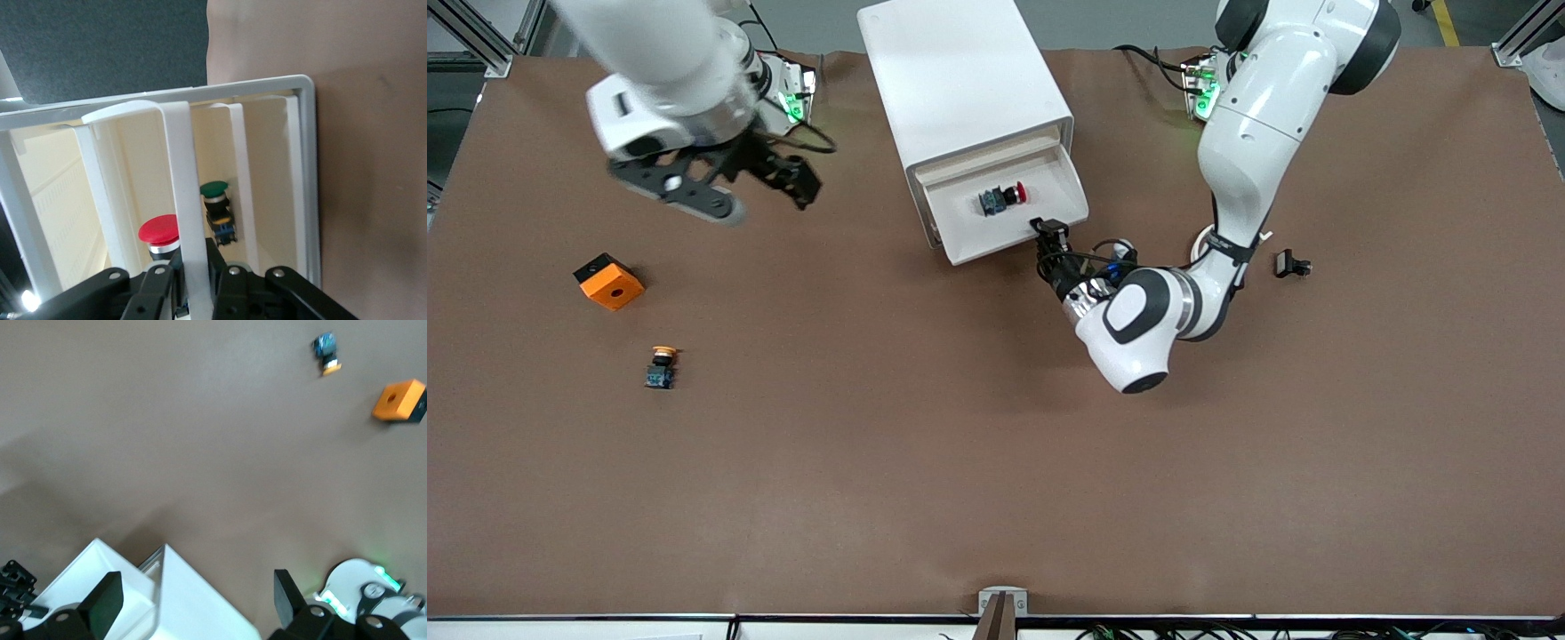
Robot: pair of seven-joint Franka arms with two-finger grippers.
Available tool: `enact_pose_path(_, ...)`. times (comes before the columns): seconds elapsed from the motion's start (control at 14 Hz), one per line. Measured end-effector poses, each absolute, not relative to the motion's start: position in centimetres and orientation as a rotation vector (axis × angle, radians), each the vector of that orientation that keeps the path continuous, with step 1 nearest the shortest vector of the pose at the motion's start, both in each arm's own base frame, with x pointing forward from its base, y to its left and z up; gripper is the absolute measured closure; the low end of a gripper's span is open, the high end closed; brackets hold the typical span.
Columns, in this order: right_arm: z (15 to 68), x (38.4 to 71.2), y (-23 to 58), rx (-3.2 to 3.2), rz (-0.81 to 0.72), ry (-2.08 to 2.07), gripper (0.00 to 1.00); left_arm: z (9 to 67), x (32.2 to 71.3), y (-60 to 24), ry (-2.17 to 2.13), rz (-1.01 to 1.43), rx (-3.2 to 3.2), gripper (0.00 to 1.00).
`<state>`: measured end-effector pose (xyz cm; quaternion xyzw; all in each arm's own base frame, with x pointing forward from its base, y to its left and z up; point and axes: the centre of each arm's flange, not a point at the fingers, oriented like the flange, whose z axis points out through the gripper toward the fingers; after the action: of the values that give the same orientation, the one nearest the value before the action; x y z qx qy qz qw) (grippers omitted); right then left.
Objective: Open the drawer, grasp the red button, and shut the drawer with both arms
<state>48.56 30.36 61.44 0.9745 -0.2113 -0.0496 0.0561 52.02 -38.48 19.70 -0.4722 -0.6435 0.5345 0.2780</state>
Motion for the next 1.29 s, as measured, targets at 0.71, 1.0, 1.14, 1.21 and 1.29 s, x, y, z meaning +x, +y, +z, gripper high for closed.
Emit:
enact_pose_path(0.71, 49.2, 44.0, 48.1, 2.815, -0.078, -1.108, 0.0, 22.6, 59.3, -32.3, -1.852, 1.557, -1.466, 0.22)
enact_pose_path(1.0, 45.3, 43.9, 51.2, 2.768, -0.056, -1.295, 0.0, 24.7, 63.9, -25.0, -1.935, 1.455, -1.751, 0.0)
enact_pose_path(1.14, 43.2, 44.4, 51.8, 2.726, -0.055, -1.383, 0.0, 28.0, 65.3, -21.7, -1.9, 1.272, -1.975, 0.0)
enact_pose_path(1.21, 42.2, 44.7, 51.9, 2.703, -0.056, -1.412, 0.0, 30.7, 65.8, -20.3, -1.819, 1.137, -2.147, 0.0)
enact_pose_path(1.29, 41.3, 44.9, 51.9, 2.687, -0.065, -1.426, 0.0, 33.6, 66.1, -19.1, -1.709, 1.008, -2.313, 0.0)
